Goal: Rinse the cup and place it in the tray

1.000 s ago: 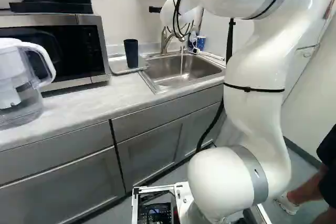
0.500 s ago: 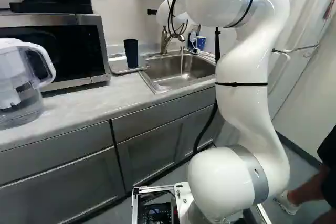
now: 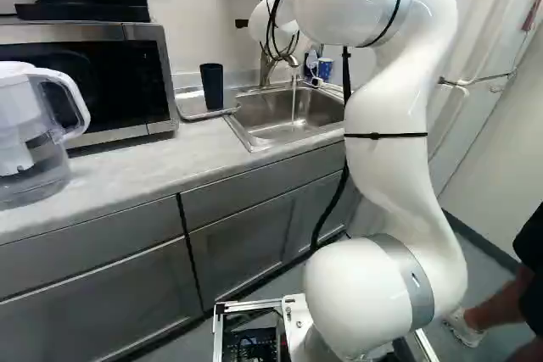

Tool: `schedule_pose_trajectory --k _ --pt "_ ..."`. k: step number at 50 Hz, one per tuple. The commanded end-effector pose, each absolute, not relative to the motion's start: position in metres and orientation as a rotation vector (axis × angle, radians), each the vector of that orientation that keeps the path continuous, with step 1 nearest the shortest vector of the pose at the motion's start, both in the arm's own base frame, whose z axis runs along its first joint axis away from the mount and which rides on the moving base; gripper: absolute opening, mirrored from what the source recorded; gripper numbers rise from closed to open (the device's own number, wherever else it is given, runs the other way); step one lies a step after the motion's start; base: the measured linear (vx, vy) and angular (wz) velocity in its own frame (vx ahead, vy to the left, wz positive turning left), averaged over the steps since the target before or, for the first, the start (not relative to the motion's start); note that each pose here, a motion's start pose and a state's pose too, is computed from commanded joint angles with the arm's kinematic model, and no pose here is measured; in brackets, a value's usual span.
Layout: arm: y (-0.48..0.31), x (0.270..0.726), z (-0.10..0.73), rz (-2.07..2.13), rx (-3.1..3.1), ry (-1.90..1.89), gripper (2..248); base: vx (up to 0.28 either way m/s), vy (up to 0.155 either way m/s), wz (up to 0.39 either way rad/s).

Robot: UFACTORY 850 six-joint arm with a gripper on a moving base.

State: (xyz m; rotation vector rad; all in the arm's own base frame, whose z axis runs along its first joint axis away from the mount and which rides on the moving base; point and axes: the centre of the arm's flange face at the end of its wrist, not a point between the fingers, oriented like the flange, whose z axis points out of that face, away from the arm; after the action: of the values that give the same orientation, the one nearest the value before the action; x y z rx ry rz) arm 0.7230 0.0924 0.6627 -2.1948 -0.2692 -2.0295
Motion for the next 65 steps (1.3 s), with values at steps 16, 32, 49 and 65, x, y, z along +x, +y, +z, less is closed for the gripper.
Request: schedule_pose_trajectory --k 16,32,49,65 --pt "0.099 0.723 0.66 -1.996 -2.223 -0.259 247 0.0 0.0 0.0" --pt "0.102 0.72 0.658 -1.961 -2.255 -0.247 247 0.0 0.0 0.0" --pt "0.106 0.715 0.656 -1.922 -2.29 -0.233 247 0.0 0.0 0.0" --pt "0.104 0.708 0.653 -1.873 -2.342 -0.212 247 0.0 0.0 0.0"
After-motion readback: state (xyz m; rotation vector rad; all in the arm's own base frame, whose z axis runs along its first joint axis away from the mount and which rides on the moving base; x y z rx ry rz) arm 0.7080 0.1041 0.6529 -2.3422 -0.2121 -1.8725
